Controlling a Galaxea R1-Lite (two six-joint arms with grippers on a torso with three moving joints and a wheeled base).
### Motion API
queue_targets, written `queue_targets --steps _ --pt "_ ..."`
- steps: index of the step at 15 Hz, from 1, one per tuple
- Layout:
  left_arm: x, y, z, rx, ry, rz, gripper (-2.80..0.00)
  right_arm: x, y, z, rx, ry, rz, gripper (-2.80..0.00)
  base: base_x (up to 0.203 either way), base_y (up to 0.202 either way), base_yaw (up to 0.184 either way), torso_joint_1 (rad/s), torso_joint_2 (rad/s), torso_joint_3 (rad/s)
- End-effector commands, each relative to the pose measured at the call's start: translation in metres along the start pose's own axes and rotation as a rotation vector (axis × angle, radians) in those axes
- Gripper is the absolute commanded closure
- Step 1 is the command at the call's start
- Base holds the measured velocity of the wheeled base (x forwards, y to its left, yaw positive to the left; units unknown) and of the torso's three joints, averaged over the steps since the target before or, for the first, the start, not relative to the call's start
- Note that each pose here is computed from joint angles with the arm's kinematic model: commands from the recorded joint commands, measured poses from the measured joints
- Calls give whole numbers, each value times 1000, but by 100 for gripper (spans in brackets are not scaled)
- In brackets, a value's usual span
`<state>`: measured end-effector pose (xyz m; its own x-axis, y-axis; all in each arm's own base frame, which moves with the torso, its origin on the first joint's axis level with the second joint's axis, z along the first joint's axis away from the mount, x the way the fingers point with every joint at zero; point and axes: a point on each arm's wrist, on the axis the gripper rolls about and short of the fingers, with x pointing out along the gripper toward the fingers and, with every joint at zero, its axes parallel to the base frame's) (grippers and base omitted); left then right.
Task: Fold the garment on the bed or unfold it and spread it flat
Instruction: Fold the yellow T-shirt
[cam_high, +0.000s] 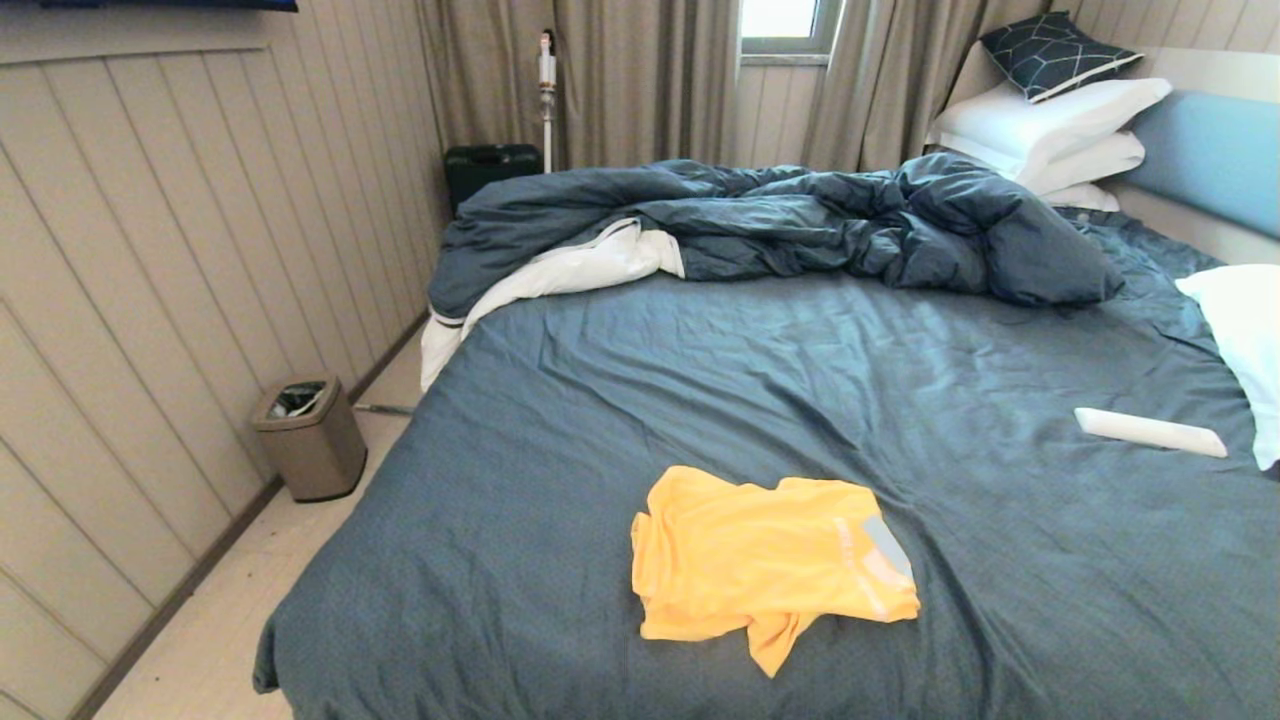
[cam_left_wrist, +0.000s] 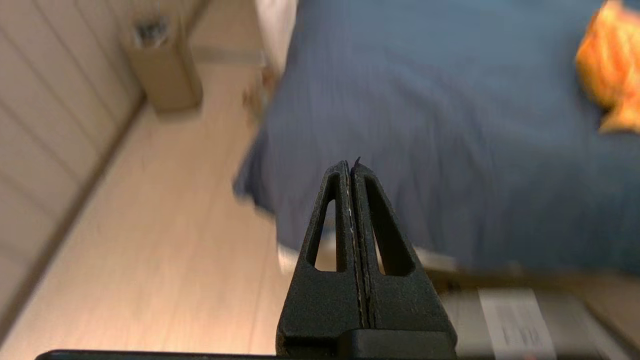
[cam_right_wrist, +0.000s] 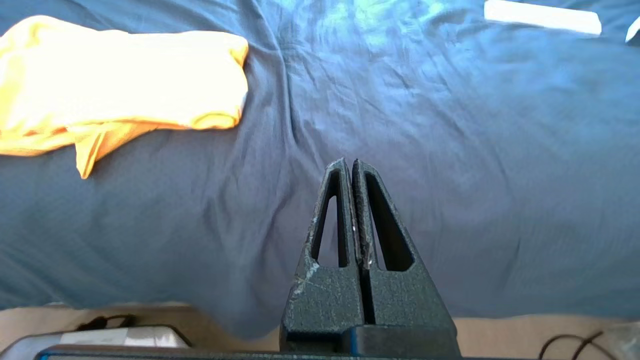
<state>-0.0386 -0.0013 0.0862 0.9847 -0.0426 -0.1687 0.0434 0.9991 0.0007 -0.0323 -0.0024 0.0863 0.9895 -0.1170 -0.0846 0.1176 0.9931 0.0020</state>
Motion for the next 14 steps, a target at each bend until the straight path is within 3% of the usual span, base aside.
queue_targets --steps 1,6,7,8,9,14 --pt "3 0 -4 1 -7 0 0 1 0 -2 -3 -10 1 0 0 0 0 0 0 0" --pt "4 0 -4 -8 -11 5 0 2 0 -2 6 -14 7 0 0 0 0 0 0 0" --pt "8 1 -5 -54 -54 18 0 5 1 -2 62 -63 25 0 0 0 0 0 0 0" --pt "12 1 -1 -77 -151 28 0 6 1 1 94 -123 39 0 0 0 0 0 0 0" --pt "16 2 -2 -83 -205 41 0 7 2 -1 55 -127 47 0 0 0 0 0 0 0" --pt "16 2 -3 -87 -213 48 0 7 2 -1 50 -125 49 0 0 0 0 0 0 0"
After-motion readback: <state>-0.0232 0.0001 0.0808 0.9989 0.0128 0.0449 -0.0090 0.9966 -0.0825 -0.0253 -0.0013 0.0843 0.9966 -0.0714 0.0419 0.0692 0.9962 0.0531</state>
